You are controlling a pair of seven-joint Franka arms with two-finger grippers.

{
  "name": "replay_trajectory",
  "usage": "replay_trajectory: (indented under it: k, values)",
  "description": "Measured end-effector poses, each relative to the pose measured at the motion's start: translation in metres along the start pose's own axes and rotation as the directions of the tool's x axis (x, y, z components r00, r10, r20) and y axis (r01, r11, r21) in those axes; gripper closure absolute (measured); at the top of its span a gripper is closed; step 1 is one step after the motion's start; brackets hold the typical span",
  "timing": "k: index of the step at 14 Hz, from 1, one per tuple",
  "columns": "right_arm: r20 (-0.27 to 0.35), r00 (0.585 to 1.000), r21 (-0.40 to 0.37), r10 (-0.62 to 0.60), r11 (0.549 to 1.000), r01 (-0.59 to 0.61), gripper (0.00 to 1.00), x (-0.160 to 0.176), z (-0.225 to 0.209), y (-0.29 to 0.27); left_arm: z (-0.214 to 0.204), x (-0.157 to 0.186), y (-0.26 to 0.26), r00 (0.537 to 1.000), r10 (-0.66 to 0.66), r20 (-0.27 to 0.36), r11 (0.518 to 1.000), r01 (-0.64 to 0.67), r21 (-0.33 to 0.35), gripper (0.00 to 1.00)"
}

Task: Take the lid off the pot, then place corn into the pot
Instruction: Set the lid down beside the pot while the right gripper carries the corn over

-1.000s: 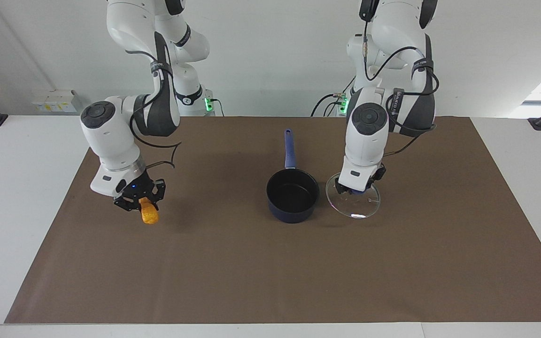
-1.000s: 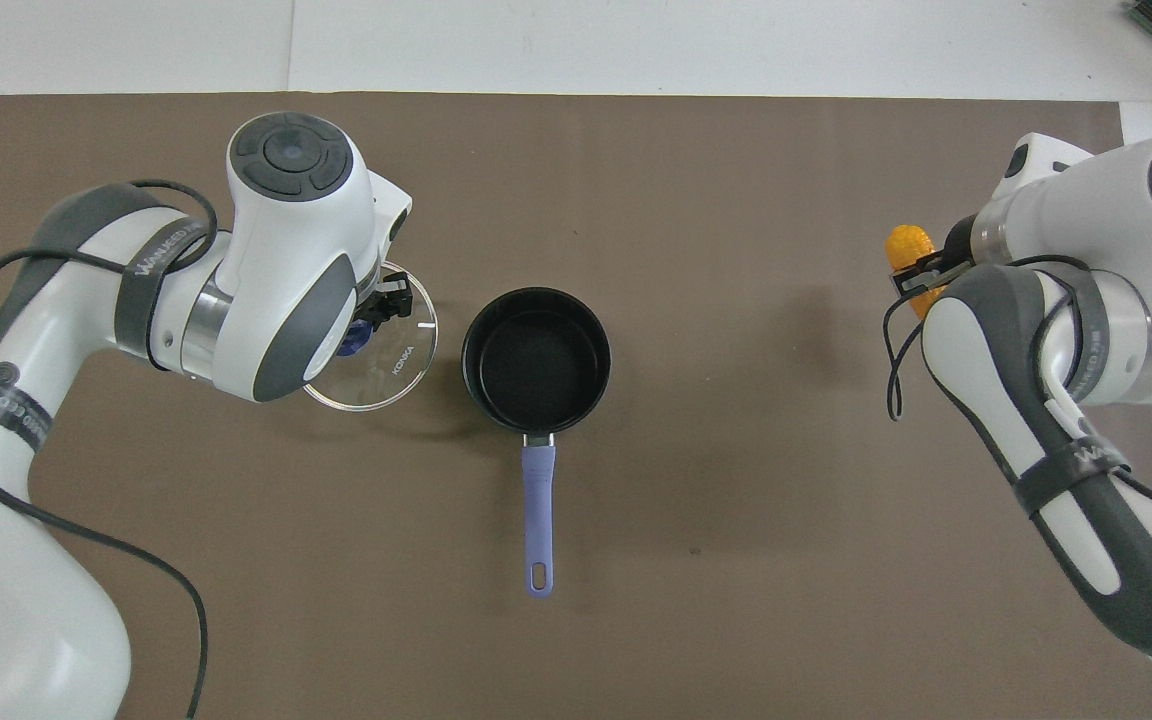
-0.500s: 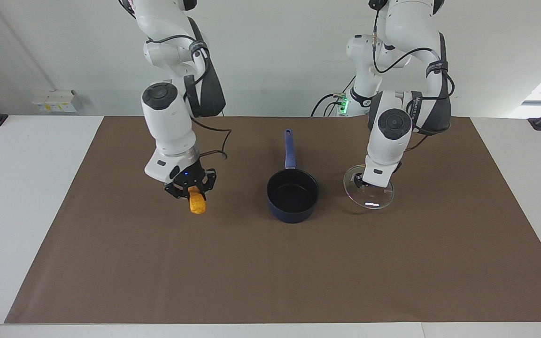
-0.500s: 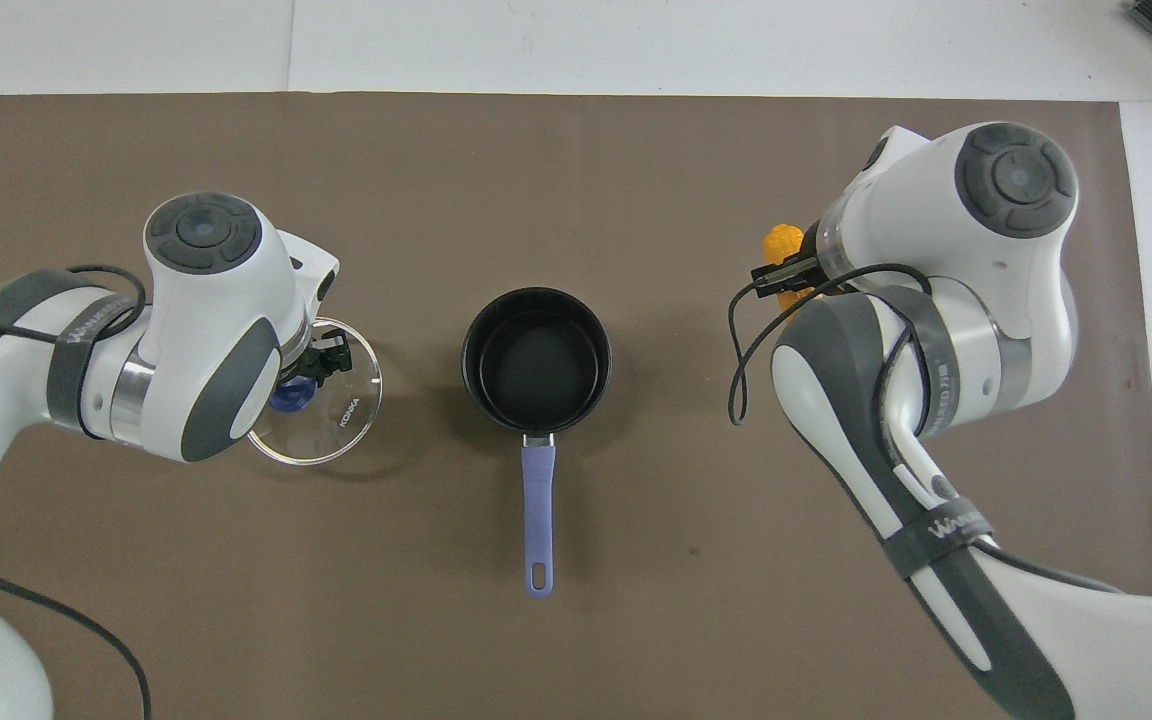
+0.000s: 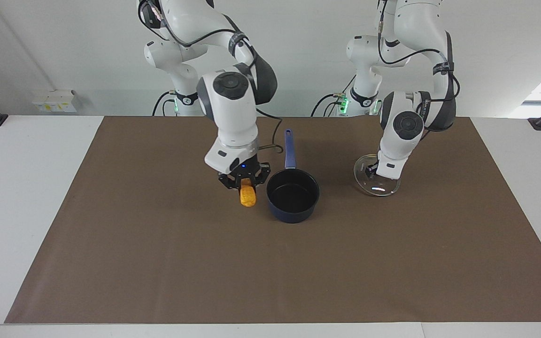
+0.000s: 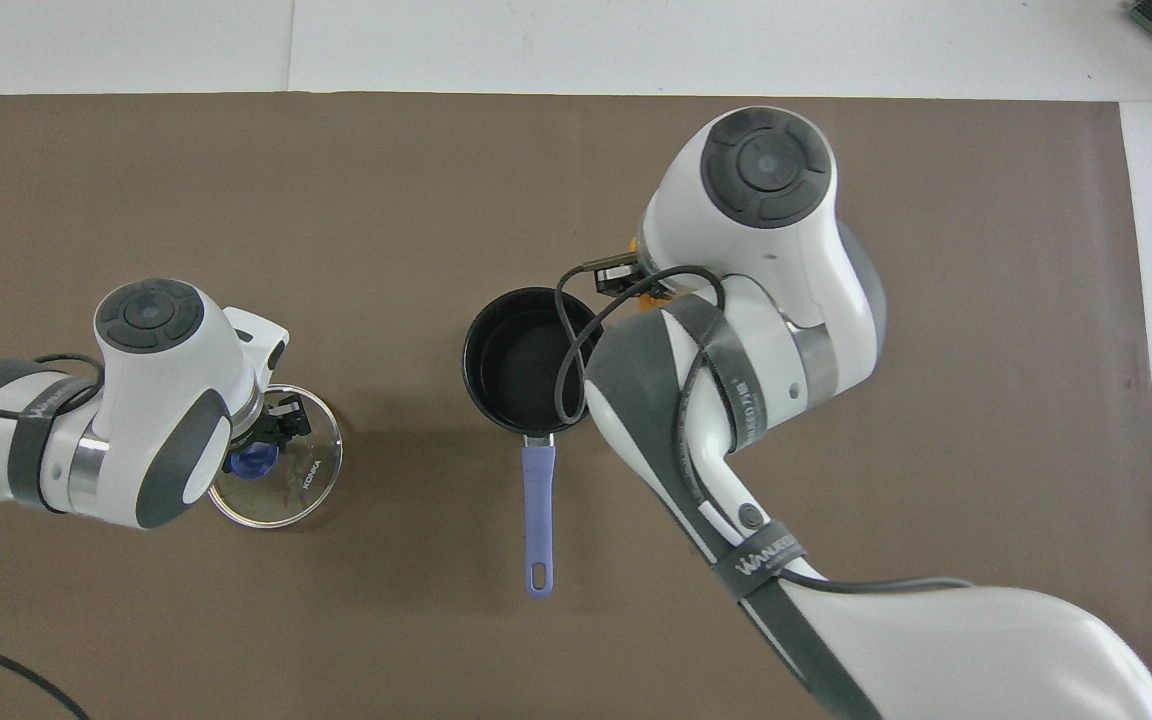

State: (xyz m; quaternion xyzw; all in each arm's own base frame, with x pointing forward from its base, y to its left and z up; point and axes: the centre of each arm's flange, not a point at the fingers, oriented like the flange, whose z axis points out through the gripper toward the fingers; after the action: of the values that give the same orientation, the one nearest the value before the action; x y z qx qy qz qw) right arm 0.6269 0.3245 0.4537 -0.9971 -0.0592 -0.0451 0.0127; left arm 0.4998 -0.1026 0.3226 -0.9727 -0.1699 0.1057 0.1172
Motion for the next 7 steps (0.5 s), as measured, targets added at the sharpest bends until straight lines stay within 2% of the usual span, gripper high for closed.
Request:
replay_trajectory:
  k: [3,7]
  values:
    - [0.016,0.999,-0.016,0.048,0.999,-0.048,0.63,-0.008,0.039,-0.070,0.007,0.000,-0.026,0.999,-0.032,-0.008,0.999,0.032,-0.006,0.39]
    - [0.027,0.999,-0.024,0.025,0.999,-0.024,0.63,-0.020,0.052,-0.103,0.014,0.010,-0.058,0.996,-0.088,-0.020,0.996,0.087,-0.021,0.39]
